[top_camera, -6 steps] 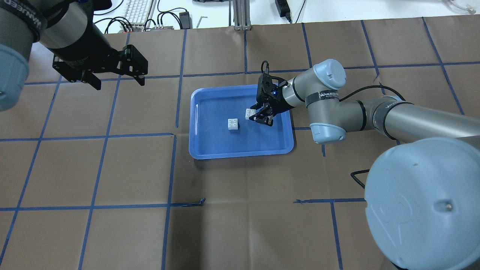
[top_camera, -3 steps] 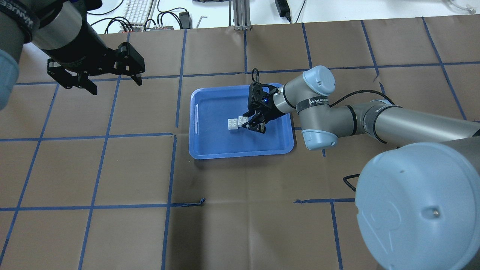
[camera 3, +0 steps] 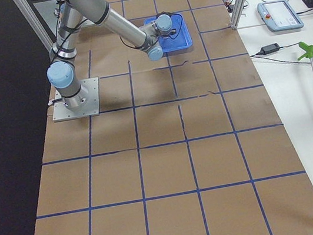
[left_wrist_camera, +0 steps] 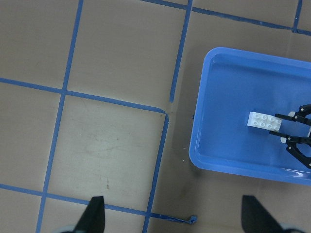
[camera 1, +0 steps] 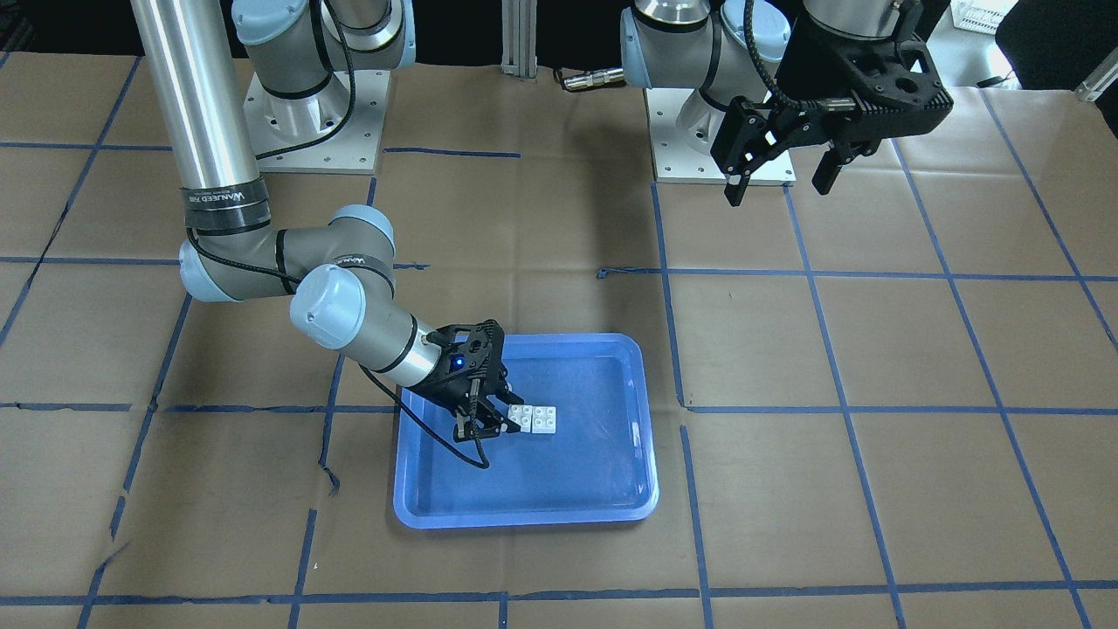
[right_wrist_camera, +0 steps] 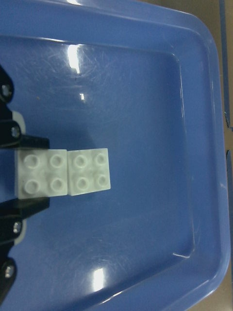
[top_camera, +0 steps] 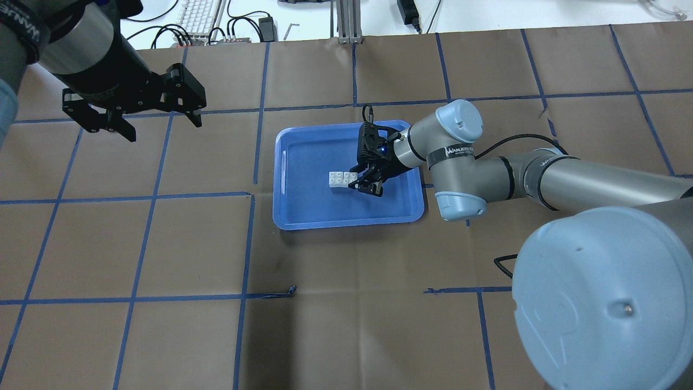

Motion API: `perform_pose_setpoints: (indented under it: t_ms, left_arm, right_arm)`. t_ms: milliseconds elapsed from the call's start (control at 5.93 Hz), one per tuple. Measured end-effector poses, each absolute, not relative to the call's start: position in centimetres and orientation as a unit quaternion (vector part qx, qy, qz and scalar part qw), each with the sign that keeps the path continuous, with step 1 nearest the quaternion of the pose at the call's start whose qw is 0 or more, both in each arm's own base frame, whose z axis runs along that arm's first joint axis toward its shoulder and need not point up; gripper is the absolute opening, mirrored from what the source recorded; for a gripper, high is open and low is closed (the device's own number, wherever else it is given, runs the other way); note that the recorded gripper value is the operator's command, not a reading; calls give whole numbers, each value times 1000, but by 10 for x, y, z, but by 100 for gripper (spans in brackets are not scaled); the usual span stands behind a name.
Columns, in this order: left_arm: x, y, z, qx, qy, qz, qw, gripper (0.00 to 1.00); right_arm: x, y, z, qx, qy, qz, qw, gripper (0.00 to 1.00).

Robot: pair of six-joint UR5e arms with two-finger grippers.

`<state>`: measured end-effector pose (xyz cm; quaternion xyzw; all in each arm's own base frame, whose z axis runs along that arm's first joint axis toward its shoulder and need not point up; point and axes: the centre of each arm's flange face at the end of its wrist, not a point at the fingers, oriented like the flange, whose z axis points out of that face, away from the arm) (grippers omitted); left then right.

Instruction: Assemble white blocks and place on blue tray

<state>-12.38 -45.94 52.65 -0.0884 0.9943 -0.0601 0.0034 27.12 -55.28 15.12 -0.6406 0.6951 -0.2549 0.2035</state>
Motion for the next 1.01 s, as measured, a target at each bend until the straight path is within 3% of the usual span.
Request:
perform_pose_setpoints:
  t_ms: [843,1012]
  left_arm:
    - [-122,-458,523,-25,999,-46,12,99]
    - [-122,-458,524,-24,999,-46,11,99]
  right_arm:
    - [273,-553,153,-642,692,-262,201,29]
    - [273,-553,153,-642,692,-262,200,37]
